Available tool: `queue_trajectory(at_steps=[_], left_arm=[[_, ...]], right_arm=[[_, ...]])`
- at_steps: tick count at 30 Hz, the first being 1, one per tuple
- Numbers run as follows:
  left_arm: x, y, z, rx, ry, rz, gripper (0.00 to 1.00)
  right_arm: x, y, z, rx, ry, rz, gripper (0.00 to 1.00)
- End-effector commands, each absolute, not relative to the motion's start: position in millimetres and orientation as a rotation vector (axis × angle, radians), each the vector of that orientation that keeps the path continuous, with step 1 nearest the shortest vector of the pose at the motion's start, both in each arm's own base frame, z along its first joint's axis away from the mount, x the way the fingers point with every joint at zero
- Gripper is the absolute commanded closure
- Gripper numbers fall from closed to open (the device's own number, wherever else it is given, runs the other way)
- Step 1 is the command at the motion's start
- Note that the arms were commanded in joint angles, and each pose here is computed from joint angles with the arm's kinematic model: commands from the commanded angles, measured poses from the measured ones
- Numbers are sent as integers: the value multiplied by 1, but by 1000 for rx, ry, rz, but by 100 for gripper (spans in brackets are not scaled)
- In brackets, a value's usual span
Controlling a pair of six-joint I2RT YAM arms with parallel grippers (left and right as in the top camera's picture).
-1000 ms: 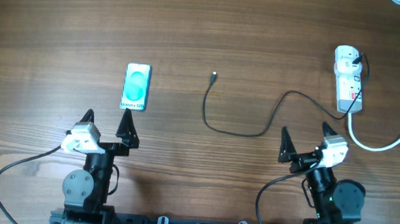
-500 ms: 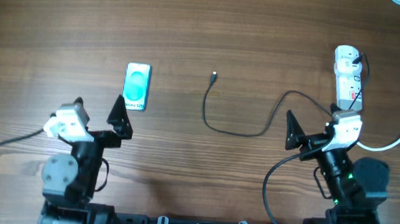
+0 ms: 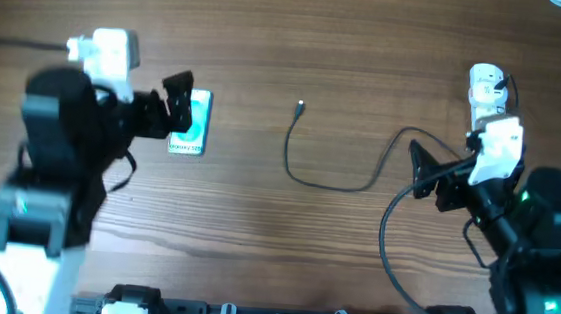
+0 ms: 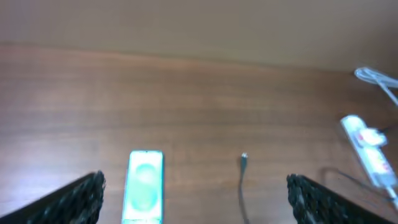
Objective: Plug charger to phone and switch on socket
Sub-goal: 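Raise both arms and move the left gripper over the phone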
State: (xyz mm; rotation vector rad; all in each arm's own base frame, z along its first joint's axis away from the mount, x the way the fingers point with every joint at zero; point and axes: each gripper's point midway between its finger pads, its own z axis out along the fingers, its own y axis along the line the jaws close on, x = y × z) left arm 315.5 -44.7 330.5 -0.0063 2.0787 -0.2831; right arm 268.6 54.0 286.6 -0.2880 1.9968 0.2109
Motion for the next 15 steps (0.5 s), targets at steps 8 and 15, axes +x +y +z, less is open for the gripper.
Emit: queue_trajectory(at_steps=[8,15], left_arm=[[354,-60,338,78,2502,-346,0],[381,-57,299,53,2604,-326,0]], right_arm=[[287,61,321,-376,2227,250,0],[324,69,293,-322,2367,343,0]])
